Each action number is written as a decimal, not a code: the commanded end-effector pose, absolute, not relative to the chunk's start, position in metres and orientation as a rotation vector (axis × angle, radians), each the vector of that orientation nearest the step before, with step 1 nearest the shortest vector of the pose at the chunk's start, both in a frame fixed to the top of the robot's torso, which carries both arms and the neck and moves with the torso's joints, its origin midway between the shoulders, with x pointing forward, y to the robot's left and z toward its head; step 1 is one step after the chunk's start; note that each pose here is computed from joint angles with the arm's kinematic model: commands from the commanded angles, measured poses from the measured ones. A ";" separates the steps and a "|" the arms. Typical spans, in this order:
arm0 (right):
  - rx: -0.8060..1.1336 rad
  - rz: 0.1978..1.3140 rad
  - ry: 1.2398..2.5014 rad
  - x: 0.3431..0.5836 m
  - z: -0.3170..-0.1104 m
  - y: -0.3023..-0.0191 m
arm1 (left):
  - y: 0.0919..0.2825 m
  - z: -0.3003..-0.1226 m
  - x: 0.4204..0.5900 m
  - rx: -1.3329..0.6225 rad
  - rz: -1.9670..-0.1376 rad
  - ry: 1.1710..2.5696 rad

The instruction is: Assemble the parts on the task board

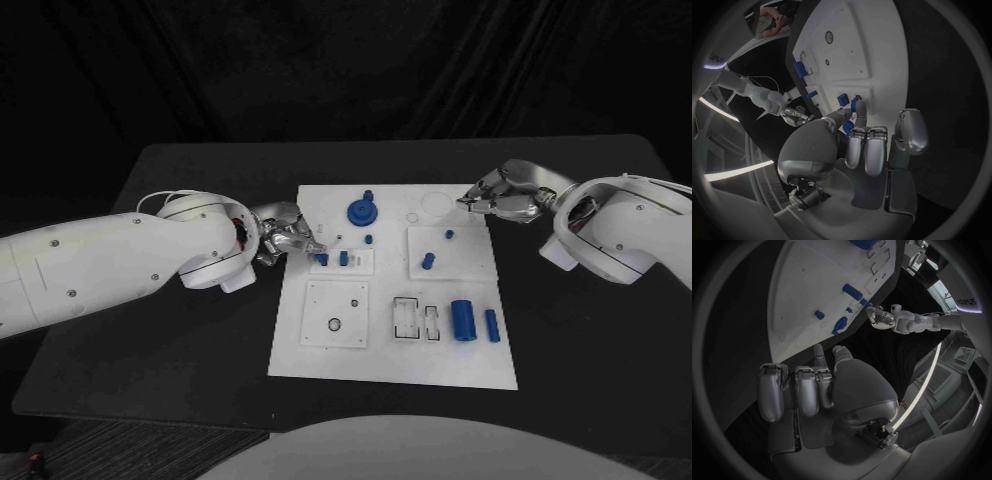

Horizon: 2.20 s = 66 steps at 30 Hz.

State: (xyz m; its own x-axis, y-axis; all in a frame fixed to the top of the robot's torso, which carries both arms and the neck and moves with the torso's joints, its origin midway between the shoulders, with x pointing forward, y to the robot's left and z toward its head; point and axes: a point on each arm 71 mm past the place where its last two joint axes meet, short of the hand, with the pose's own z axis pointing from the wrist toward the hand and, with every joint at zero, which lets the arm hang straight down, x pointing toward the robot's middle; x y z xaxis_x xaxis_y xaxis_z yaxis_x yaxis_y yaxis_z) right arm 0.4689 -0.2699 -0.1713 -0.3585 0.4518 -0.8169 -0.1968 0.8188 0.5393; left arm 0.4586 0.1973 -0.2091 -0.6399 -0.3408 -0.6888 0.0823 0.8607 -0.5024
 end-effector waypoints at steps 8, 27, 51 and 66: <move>0.207 0.672 1.811 0.469 -0.172 -0.271 | 0.195 -0.205 0.458 -0.128 -0.630 2.108; 0.209 0.672 1.815 0.468 -0.174 -0.271 | 0.198 -0.215 0.455 -0.131 -0.620 2.129; 0.211 0.672 1.813 0.467 -0.175 -0.272 | 0.204 -0.213 0.452 -0.164 -0.633 2.083; 0.217 0.689 1.763 0.463 -0.170 -0.274 | 0.200 -0.183 0.437 0.376 -0.787 1.643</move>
State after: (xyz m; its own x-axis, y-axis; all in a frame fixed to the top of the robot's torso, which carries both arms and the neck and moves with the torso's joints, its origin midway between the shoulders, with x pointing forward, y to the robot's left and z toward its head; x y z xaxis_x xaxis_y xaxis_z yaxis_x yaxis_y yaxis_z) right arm 0.4636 -0.2731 -0.1719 -0.3417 0.4666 -0.8158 -0.1980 0.8128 0.5478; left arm 0.4432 0.2113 -0.1944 -0.4121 -0.2872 -0.8647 0.3672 0.8162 -0.4461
